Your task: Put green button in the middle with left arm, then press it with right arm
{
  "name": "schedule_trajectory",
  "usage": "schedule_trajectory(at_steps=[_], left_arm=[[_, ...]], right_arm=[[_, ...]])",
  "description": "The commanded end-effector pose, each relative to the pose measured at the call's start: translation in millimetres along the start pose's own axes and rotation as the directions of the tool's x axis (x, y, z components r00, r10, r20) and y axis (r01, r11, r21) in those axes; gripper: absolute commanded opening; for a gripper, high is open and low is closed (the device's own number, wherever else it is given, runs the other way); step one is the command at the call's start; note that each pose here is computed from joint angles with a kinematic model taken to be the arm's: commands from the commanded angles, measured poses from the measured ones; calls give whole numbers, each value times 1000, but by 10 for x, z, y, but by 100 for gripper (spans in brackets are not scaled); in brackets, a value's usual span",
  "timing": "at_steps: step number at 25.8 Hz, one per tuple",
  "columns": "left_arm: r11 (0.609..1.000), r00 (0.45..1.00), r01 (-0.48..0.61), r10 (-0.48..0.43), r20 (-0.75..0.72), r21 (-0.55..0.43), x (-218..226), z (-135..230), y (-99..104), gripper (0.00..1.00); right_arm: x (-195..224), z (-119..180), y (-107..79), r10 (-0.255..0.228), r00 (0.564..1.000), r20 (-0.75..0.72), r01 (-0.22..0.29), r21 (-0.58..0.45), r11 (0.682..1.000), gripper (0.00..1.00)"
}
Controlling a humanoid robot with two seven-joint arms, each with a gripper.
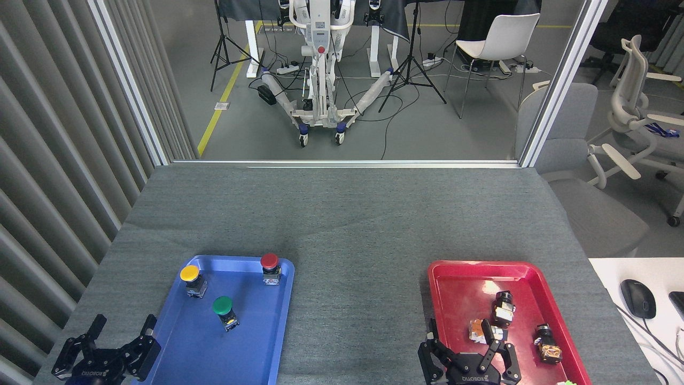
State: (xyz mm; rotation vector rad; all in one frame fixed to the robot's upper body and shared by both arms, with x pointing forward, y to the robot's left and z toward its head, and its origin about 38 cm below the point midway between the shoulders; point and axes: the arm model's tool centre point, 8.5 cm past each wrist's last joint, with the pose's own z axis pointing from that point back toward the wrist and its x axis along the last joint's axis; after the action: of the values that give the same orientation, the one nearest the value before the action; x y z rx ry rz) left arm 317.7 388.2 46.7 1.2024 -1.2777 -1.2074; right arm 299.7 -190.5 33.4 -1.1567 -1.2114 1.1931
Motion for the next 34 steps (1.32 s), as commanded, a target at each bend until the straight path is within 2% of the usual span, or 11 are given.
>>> schedule_trajectory(at_steps=[1,30,32,34], left_arm=[[1000,1000,-2,2,-1,-5,-3,1,-14,99],[1000,1000,7,-7,1,-11,-25,17,-15,99],[1000,999,11,-11,36,-25,46,36,-39,99],[998,990,12,-3,140,-61,329,23,-137,99]], right_arm=[[0,-2,-3,0,1000,0,0,-2,1000,100],[-5,1,17,-9,1000,10,9,7,1000,100],[-22,2,18,-8,1000,6,8,7,1000,100],[-37,2,17,-6,1000,3,6,6,1000,100]])
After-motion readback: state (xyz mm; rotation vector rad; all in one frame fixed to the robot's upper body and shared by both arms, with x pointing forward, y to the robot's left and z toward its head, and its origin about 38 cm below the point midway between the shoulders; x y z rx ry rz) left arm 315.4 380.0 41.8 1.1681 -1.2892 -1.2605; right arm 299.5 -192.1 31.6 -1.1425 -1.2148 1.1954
